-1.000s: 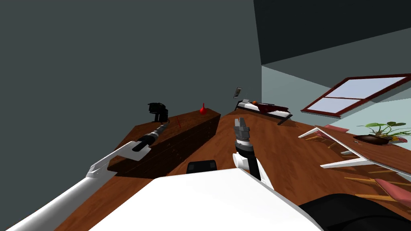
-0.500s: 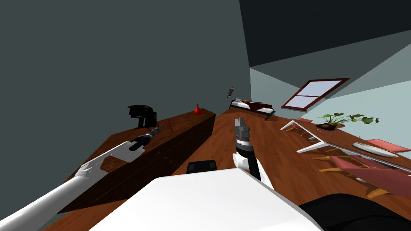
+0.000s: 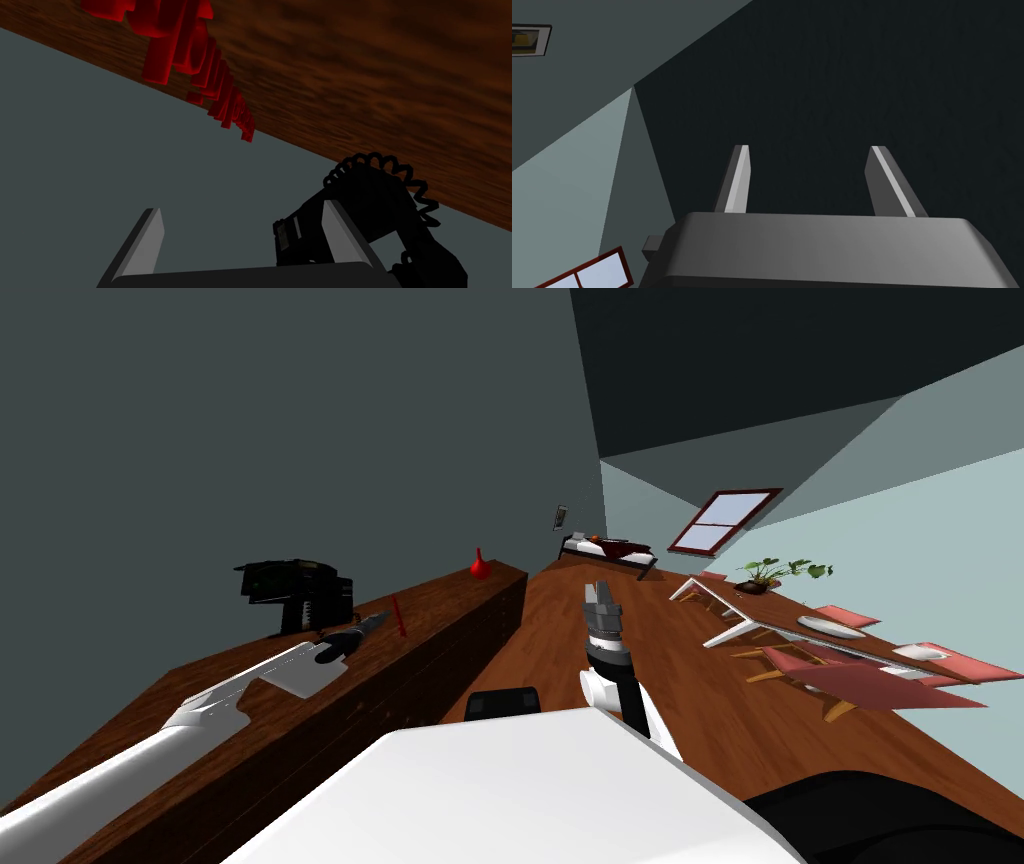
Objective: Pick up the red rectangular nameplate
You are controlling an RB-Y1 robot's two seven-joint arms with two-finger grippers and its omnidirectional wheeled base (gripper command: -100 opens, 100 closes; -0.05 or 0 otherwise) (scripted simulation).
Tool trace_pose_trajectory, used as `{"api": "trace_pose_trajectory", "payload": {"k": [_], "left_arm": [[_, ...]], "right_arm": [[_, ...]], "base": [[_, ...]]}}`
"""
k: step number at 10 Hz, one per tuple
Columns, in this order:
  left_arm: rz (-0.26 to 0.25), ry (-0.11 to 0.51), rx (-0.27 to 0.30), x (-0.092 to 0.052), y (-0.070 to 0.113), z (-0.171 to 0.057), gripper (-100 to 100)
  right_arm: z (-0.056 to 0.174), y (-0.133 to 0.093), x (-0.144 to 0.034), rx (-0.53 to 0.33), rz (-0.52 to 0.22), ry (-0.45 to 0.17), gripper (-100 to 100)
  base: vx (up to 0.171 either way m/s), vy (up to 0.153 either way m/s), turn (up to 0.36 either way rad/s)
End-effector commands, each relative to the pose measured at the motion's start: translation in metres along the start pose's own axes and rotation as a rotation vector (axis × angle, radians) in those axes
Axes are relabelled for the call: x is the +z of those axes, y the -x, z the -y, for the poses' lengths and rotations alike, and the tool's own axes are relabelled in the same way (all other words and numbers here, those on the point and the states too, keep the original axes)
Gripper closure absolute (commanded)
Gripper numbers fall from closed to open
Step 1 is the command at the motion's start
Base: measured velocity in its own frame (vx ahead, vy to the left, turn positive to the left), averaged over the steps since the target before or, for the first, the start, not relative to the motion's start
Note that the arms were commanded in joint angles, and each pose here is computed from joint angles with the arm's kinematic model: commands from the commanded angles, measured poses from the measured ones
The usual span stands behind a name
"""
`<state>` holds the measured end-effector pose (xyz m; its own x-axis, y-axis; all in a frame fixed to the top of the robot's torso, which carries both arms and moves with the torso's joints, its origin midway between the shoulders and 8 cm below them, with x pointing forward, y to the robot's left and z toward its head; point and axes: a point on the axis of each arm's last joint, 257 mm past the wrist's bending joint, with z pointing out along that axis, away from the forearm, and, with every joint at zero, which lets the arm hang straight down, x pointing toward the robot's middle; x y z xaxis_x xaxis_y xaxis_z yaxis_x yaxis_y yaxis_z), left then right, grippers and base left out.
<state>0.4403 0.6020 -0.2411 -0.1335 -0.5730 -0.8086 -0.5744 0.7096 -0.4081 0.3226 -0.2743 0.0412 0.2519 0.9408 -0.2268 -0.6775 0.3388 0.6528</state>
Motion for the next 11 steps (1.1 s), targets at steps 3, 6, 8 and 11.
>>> {"api": "trace_pose_trajectory", "payload": {"k": [3, 6, 8, 11], "left_arm": [[-0.001, 0.127, 0.038, 0.0, 0.01, -0.058, -100], [-0.007, 0.257, 0.071, -0.006, 0.014, -0.118, -100], [-0.014, 0.319, 0.085, -0.012, 0.014, -0.146, -100], [-0.019, 0.359, 0.093, -0.013, 0.015, -0.166, -100]], "right_arm": [[0.0, 0.0, 0.0, 0.0, 0.0, 0.0, 0], [0.0, 0.0, 0.0, 0.0, 0.0, 0.0, 0], [0.0, 0.0, 0.0, 0.0, 0.0, 0.0, 0], [0.0, 0.0, 0.0, 0.0, 0.0, 0.0, 0]], "base": [[0.093, -0.006, -0.169], [0.136, 0.005, -0.211], [0.133, 0.031, -0.122], [0.099, 0.027, -0.093]]}}
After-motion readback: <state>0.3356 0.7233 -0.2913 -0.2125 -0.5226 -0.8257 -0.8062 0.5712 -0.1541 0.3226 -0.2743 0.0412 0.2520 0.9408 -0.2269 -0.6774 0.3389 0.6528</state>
